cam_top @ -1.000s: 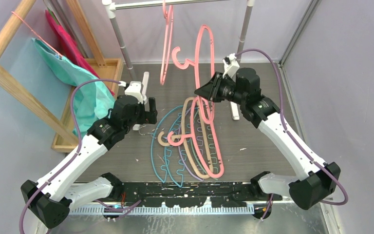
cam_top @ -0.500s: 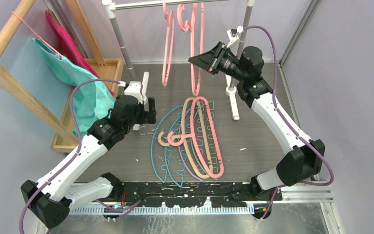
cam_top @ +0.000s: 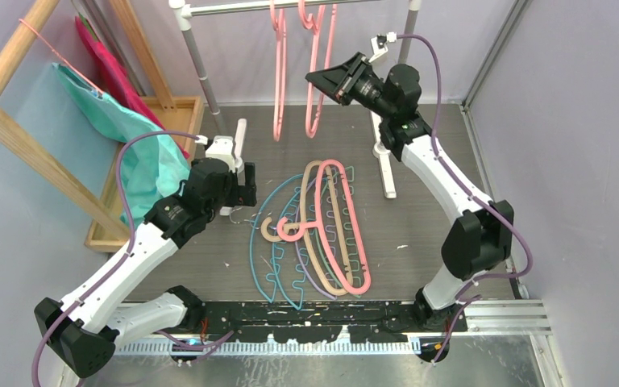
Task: Organize the hangers
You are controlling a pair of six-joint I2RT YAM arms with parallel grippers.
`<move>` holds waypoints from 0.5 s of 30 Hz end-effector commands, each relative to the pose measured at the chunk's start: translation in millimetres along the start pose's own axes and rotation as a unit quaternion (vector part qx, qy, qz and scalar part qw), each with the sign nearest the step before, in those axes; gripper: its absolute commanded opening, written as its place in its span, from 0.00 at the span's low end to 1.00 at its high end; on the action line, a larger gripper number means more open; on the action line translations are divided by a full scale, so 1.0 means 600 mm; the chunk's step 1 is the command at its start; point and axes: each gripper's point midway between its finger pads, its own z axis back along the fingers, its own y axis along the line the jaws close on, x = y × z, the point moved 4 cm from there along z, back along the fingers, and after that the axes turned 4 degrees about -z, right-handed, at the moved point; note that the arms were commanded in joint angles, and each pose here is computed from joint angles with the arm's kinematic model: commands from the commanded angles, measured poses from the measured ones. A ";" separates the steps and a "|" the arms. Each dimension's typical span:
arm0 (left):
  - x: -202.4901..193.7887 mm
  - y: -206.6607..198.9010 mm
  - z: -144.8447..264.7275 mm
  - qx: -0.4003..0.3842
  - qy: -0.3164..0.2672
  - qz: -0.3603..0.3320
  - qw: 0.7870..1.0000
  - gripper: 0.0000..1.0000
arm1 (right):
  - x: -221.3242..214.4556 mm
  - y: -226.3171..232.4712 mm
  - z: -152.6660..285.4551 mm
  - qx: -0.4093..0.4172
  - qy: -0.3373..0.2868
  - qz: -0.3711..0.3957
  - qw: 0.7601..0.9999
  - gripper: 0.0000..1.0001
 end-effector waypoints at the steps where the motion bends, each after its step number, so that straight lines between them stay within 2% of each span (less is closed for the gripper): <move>1: 0.034 0.006 0.017 0.004 -0.033 0.009 0.999 0.98 | 0.046 0.062 -0.017 0.062 -0.044 0.007 0.997 0.01; 10: 0.029 0.003 0.010 0.004 -0.026 0.007 1.000 0.98 | 0.026 0.004 -0.032 0.017 -0.024 -0.017 0.999 0.01; 12: 0.027 0.001 0.008 0.002 -0.024 0.008 1.000 0.98 | 0.015 -0.012 -0.032 0.008 -0.006 -0.020 1.000 0.10; 15: 0.027 -0.001 0.006 -0.001 -0.021 0.009 1.000 0.98 | 0.001 -0.022 -0.025 0.005 0.009 -0.014 1.000 0.36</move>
